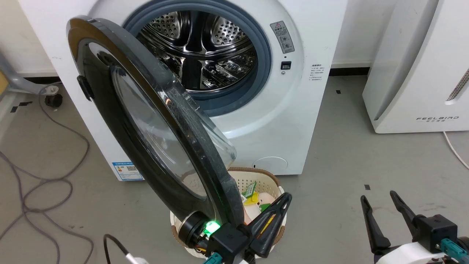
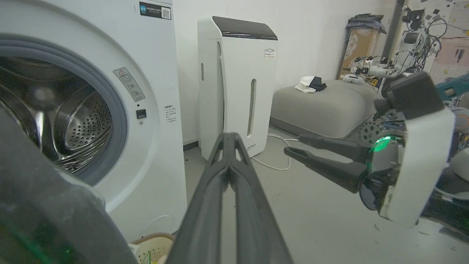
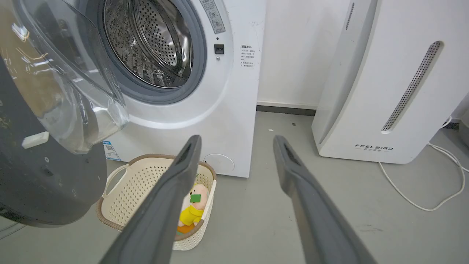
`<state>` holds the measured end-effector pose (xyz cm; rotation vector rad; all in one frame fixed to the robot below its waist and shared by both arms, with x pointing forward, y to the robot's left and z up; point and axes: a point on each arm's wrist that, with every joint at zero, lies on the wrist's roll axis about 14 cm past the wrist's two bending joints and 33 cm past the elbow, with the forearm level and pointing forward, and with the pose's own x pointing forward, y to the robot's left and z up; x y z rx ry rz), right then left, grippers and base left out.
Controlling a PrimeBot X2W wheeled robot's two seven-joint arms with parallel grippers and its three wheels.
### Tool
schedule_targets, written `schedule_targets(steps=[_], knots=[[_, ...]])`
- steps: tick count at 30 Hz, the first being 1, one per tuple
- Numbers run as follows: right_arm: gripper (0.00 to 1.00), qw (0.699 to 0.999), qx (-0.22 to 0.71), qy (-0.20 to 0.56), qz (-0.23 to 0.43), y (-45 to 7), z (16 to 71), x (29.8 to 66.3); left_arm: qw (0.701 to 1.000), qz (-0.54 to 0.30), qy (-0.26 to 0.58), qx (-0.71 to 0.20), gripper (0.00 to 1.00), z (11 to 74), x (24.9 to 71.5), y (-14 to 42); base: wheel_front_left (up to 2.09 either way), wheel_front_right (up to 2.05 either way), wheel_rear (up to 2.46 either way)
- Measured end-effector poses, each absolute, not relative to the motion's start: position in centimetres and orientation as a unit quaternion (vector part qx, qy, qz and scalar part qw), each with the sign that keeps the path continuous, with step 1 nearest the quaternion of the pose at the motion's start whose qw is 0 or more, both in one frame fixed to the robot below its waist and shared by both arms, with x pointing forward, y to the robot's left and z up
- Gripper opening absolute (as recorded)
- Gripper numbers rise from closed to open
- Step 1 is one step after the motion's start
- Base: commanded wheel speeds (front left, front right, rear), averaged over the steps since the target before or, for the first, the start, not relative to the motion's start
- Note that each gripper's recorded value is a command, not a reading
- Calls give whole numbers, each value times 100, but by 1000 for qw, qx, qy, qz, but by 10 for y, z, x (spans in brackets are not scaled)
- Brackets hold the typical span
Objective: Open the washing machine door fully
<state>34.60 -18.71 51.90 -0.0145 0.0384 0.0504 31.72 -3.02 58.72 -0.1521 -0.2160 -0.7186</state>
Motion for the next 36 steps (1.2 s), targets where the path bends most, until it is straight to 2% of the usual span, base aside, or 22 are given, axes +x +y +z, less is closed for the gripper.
schedule_targets(steps=[6, 15, 36], knots=[[100, 999, -4, 24, 29, -185, 515, 347, 943, -320, -66, -60, 0, 560, 335, -17, 0, 0, 0], [100, 999, 1, 32, 29, -184, 509, 345, 952, -291, -73, -53, 0, 558, 360, -9, 0, 0, 0], [100, 998, 16, 40, 46, -173, 504, 348, 965, -242, -47, -86, 0, 542, 364, 1, 0, 0, 0]])
